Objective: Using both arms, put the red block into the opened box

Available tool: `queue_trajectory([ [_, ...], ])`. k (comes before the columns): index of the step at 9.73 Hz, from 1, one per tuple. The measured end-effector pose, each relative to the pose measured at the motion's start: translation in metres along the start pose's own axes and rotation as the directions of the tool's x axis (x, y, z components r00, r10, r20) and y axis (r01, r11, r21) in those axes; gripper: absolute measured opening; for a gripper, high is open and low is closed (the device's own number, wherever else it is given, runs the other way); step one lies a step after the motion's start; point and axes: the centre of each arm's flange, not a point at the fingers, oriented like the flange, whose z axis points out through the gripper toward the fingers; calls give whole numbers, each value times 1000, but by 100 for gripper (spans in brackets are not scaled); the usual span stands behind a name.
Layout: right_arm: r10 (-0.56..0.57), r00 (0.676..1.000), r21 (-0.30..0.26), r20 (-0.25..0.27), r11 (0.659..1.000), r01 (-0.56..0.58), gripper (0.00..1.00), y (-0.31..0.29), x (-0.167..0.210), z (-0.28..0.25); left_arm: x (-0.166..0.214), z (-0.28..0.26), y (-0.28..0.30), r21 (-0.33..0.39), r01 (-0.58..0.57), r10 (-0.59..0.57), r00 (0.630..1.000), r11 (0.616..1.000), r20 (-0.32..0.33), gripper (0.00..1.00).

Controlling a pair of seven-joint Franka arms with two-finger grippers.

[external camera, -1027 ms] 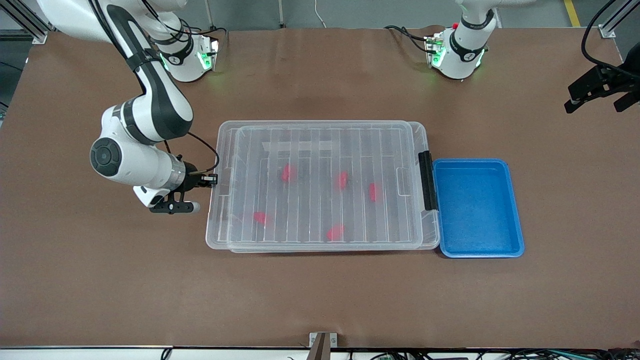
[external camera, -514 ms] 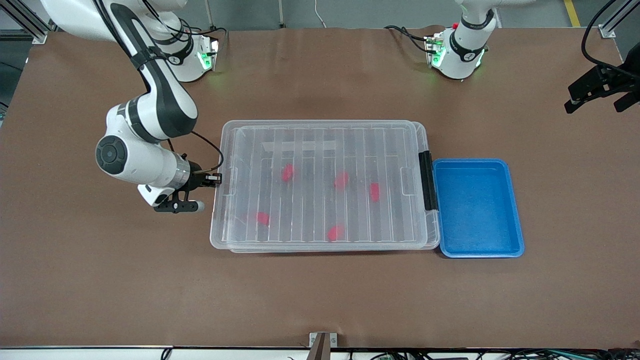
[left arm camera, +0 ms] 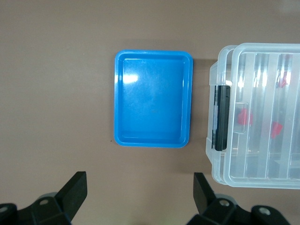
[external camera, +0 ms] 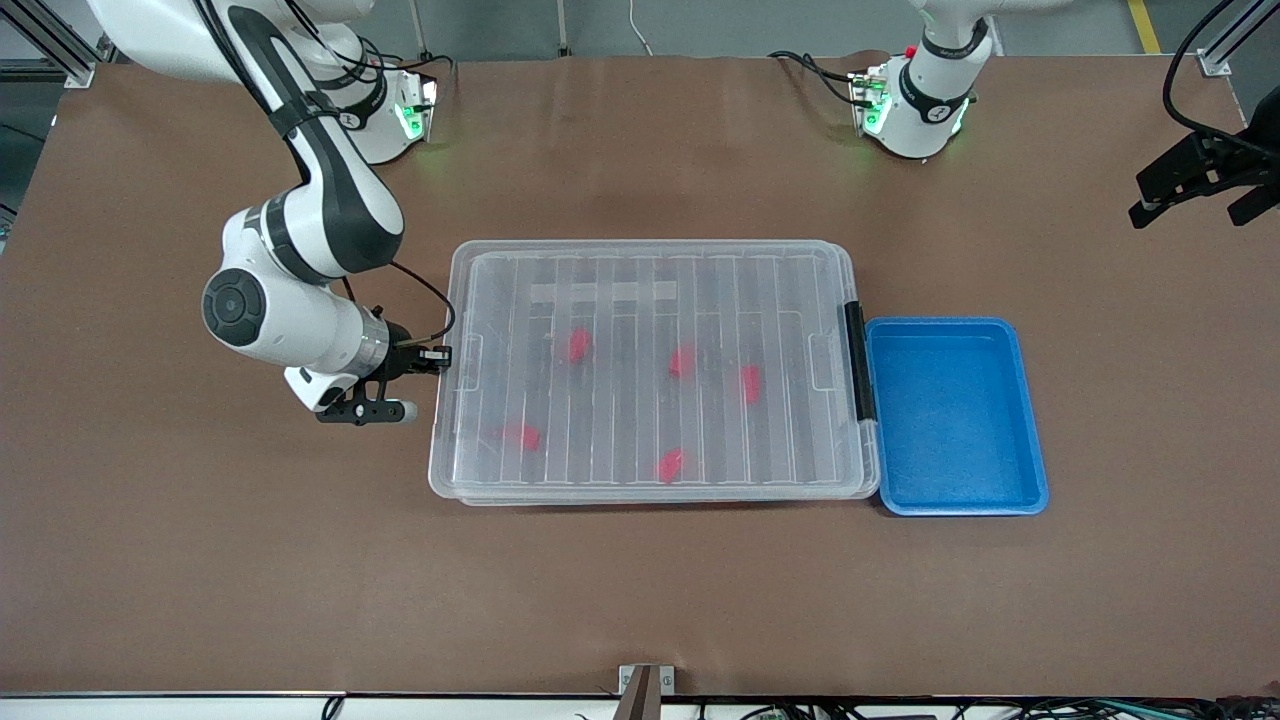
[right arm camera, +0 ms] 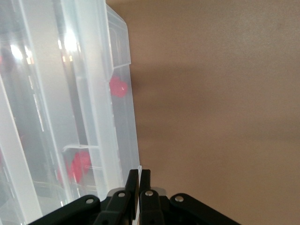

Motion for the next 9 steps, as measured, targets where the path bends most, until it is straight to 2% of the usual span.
queue_trajectory([
  [1,5,1000,-3,7,1000,-5,13,4,1,1,0,1,0,0,0,0,1000,1000,0,100],
  [2,10,1000,-21,18,1000,-9,26,13,2,0,1,1,0,0,0,0,1000,1000,0,100],
  [4,13,998,-88,54,996,-9,56,55,12,-30,2,2,1,0,-1,1,1000,1000,-2,100],
  [5,44,998,-108,54,993,-38,72,83,19,-69,3,2,2,-1,0,0,1000,1000,-4,100],
  [6,79,997,-128,14,989,-77,85,109,20,-122,3,2,2,-1,1,-1,1000,1000,-5,100],
  [7,107,992,-150,-60,982,-115,99,131,12,-179,3,1,2,-1,1,-1,1000,1000,-7,100],
  [8,130,981,-167,-145,974,-154,100,150,-6,-233,3,0,2,-1,0,0,1000,1000,-10,100],
  [9,125,971,-174,-206,971,-162,100,166,-27,-276,4,-1,3,-1,-1,1,1000,1000,-12,100],
])
